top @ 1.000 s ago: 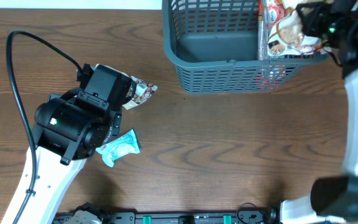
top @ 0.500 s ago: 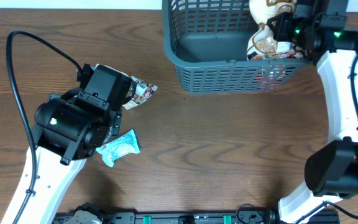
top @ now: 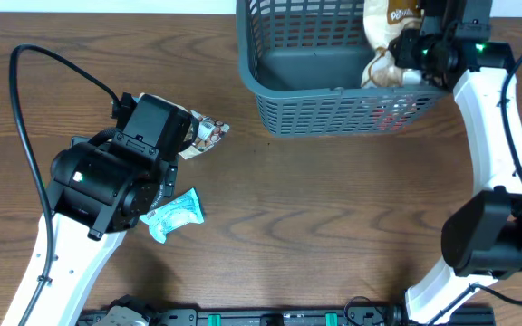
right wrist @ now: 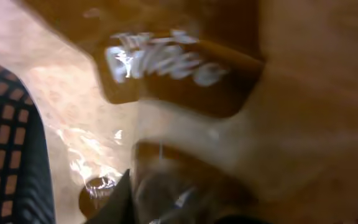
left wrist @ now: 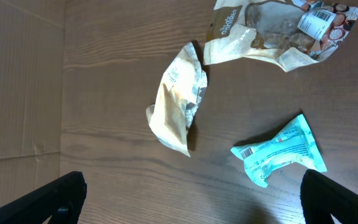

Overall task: Pack container
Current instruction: 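Carry the Pantree wrapper over the basket with the right gripper, then drop the Pantree wrapper into the basket and open right gripper, then retract the right arm and lower the left gripper toward the wrappers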

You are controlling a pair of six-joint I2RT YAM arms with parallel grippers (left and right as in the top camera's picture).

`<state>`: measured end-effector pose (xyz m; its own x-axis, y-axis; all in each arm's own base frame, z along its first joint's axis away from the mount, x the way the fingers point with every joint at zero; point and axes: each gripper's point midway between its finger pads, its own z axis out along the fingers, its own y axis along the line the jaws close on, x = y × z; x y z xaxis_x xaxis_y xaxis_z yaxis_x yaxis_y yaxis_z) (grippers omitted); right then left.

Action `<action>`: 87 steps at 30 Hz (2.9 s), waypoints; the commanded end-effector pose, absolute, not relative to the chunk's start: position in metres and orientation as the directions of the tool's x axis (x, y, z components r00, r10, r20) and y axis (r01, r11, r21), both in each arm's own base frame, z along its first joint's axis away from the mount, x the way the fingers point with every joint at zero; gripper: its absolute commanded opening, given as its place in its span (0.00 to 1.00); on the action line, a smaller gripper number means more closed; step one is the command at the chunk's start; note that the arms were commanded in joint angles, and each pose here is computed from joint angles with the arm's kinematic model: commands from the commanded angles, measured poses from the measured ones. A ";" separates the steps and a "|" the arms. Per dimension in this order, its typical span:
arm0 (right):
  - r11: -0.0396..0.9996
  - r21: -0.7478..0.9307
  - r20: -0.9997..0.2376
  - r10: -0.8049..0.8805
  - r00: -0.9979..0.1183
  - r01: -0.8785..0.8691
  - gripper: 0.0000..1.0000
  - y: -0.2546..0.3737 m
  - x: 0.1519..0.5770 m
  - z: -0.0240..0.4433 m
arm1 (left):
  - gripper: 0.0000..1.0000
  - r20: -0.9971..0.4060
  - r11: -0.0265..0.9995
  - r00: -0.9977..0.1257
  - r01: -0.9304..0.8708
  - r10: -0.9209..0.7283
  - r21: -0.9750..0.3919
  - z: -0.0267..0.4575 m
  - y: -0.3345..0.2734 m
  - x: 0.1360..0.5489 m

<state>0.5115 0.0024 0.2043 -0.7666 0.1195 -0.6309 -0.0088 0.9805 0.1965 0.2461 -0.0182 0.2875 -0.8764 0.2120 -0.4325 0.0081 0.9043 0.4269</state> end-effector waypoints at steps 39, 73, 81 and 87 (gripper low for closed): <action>0.978 0.207 -0.619 0.133 -0.774 0.002 0.99 0.008 0.514 0.214 | 0.99 -0.439 0.900 -0.872 0.004 0.217 0.436 0.292 -0.014 0.245; 0.880 -0.097 -0.744 0.246 -0.621 0.465 0.99 -0.177 0.411 0.395 | 0.99 -0.548 0.958 -0.819 0.009 0.171 0.287 0.296 -0.045 0.270; 0.821 0.044 -0.730 0.415 -0.543 0.569 0.99 -0.236 0.374 0.392 | 0.99 -0.549 0.983 -0.821 0.073 0.156 0.169 0.291 -0.068 0.270; 0.748 0.090 -0.706 0.514 -0.488 0.657 0.99 -0.264 0.350 0.387 | 0.99 -0.522 0.990 -0.843 0.137 0.131 0.027 0.286 -0.094 0.263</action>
